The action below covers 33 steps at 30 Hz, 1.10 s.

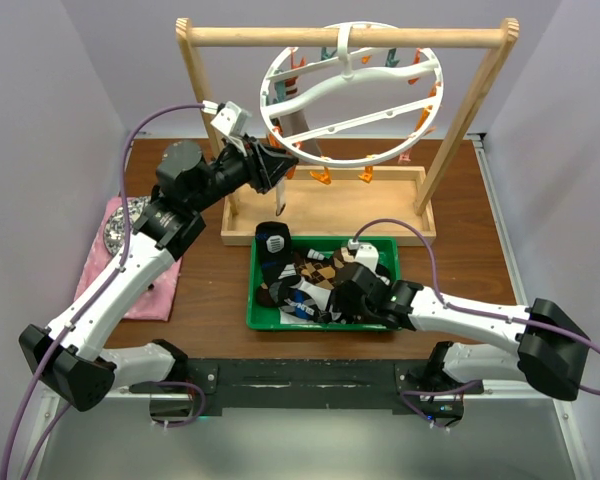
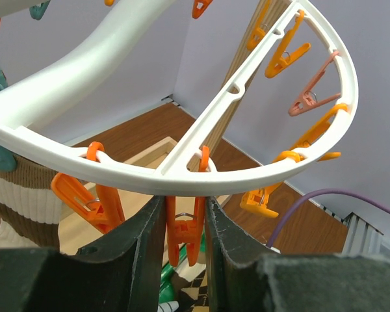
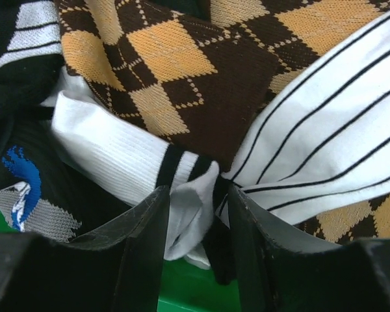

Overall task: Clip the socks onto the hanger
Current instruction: Adjust the sock in the bin.

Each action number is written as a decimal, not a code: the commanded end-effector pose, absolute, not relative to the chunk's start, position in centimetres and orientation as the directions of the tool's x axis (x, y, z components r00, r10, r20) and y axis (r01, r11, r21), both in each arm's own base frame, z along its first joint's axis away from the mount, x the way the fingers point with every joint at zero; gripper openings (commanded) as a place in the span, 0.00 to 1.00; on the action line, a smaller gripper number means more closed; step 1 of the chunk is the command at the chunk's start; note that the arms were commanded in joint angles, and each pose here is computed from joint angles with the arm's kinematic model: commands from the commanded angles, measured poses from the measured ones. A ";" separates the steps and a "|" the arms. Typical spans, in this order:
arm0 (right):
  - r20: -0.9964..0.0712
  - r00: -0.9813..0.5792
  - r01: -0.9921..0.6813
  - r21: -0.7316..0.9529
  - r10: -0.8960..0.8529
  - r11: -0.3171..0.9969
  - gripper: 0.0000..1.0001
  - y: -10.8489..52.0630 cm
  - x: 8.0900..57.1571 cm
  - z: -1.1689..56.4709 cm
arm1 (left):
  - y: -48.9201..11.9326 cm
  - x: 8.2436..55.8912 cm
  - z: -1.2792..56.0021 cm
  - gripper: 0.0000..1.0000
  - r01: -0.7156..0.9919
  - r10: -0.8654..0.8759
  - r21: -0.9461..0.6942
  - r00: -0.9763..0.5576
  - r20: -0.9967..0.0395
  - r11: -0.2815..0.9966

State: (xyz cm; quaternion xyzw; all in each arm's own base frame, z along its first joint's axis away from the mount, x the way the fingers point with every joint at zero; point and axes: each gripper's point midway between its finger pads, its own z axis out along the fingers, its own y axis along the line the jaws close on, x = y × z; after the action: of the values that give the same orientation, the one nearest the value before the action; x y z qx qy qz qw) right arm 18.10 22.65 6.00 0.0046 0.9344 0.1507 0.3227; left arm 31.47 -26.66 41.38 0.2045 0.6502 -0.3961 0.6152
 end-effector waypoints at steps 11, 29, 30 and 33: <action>-0.637 -0.767 -0.149 0.287 0.072 0.946 0.33 23.3 18.6 7.8 | -26.3 30.5 42.3 0.00 0.776 -0.237 -0.246 -0.128 -0.963 0.581; -0.920 -0.384 -0.317 0.213 0.080 0.924 0.00 21.1 22.5 26.6 | -25.9 30.7 42.9 0.00 0.772 -0.242 -0.236 -0.109 -0.964 0.590; -0.928 -0.364 -0.321 0.204 0.078 0.925 0.00 20.9 22.5 27.5 | -25.9 30.7 43.0 0.00 0.772 -0.243 -0.235 -0.108 -0.964 0.590; -0.946 -0.313 -0.354 0.200 0.086 0.913 0.00 20.5 22.3 30.8 | -26.0 30.5 43.1 0.00 0.776 -0.245 -0.235 -0.106 -0.964 0.586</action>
State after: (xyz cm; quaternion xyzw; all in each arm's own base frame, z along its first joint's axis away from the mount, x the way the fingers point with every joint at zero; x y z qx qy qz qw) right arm 21.90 22.14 27.64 -0.0544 0.8082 0.2272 0.5405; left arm 31.36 -26.47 41.58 0.2065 0.6432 -0.3982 0.6206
